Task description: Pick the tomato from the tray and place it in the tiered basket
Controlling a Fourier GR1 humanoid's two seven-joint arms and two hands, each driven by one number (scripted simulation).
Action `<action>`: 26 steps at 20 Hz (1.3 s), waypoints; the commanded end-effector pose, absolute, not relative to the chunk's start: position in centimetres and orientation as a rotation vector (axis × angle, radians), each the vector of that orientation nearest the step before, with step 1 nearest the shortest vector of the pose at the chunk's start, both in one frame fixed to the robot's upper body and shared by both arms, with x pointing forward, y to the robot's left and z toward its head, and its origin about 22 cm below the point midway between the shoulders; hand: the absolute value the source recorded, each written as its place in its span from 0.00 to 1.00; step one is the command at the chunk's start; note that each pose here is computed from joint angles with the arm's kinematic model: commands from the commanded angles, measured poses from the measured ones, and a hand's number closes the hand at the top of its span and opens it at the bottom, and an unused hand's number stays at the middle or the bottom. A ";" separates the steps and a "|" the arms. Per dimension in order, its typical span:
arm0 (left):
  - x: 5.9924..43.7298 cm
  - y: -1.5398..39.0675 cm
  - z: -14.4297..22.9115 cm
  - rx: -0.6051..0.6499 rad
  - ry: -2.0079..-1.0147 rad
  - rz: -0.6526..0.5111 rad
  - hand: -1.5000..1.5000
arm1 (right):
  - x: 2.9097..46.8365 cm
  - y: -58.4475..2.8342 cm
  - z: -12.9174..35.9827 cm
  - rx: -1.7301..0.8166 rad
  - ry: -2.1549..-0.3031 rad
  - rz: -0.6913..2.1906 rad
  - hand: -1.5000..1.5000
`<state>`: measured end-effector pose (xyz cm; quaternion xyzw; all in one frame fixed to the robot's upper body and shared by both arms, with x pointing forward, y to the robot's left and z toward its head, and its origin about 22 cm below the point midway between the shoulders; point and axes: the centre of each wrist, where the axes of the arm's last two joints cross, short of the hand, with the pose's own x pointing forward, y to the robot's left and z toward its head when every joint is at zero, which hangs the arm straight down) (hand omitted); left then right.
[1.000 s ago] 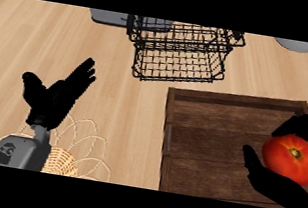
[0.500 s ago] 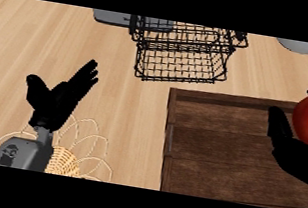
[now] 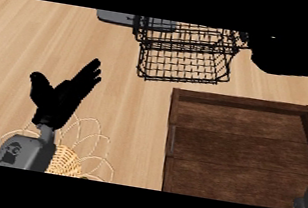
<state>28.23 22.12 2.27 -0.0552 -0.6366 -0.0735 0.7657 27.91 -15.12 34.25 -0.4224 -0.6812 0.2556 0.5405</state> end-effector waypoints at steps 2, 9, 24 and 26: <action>27.8 22.1 0.8 -0.122 -1.398 -0.155 0.50 | 32.5 -12.7 35.5 -0.970 -1.522 0.523 1.00; 29.5 22.6 1.8 -0.115 -1.402 -0.154 0.50 | 38.0 -11.0 33.7 -0.958 -1.519 0.499 1.00; 28.3 20.9 3.0 -0.141 -1.395 -0.179 0.50 | 44.3 -7.8 25.1 -0.615 -1.582 0.225 1.00; 28.0 21.7 1.6 -0.154 -1.395 -0.199 0.50 | 44.6 -6.7 26.8 -0.542 -1.636 0.226 0.00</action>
